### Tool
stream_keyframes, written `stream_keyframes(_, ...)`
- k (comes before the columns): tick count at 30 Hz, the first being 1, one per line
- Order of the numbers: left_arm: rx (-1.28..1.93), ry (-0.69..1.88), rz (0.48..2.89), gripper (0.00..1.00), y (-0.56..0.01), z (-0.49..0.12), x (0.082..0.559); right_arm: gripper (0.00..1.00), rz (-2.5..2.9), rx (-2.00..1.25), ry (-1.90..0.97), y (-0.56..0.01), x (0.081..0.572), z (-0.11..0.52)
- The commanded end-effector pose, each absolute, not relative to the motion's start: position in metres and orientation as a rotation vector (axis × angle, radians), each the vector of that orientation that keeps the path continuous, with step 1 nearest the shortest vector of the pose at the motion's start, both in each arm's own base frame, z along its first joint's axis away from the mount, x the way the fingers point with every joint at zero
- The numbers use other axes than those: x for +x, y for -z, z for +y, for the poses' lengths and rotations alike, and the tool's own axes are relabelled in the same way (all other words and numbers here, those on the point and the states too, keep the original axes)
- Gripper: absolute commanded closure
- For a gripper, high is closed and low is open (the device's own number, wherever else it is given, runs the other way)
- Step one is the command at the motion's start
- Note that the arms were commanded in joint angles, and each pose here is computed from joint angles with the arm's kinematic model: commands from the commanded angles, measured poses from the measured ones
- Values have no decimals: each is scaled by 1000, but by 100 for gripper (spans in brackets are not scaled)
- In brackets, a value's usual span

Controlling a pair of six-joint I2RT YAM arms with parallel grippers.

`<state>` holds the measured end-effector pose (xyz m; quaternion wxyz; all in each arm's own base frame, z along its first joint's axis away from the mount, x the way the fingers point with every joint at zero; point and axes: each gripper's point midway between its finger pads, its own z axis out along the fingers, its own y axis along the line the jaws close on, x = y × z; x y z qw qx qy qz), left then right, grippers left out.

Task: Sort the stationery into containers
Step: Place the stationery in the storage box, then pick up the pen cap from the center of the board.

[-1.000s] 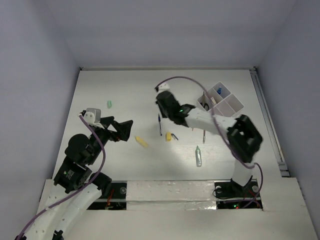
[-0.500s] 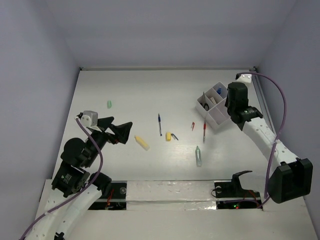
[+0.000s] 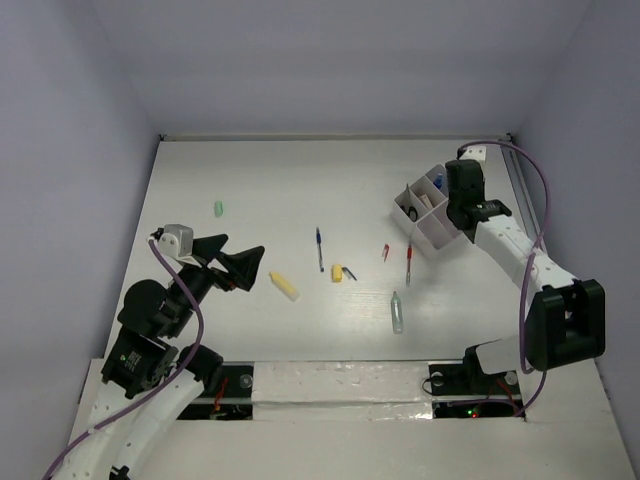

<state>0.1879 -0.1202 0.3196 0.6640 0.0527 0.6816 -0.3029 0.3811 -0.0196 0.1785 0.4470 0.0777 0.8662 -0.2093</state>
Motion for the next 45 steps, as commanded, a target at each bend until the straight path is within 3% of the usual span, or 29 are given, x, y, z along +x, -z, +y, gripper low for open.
stream_keyframes(1,128,703,1457,1,-342,-120,185,90,2073,199,554,-210,393,-27)
stream_keyframes(10,127,697,1469,1,-339,-120,188,80,2097,184,635,-198,400,-39)
stream_keyframes(18,133,697,1478,1,-338,-122,189,51,2085,184,637,-203,404,-38)
stream_keyframes(28,138,697,1495,1,-334,-125,193,51,2072,189,607,-212,402,-36)
stream_keyframes(33,140,697,1501,1,-333,-126,193,60,2118,183,342,-212,392,-2)
stream_keyframes(37,133,690,1501,1,-332,-124,195,60,2142,121,-5,-214,349,64)
stream_keyframes(45,155,711,1521,1,-329,-131,196,50,2399,17,-426,-124,236,159)
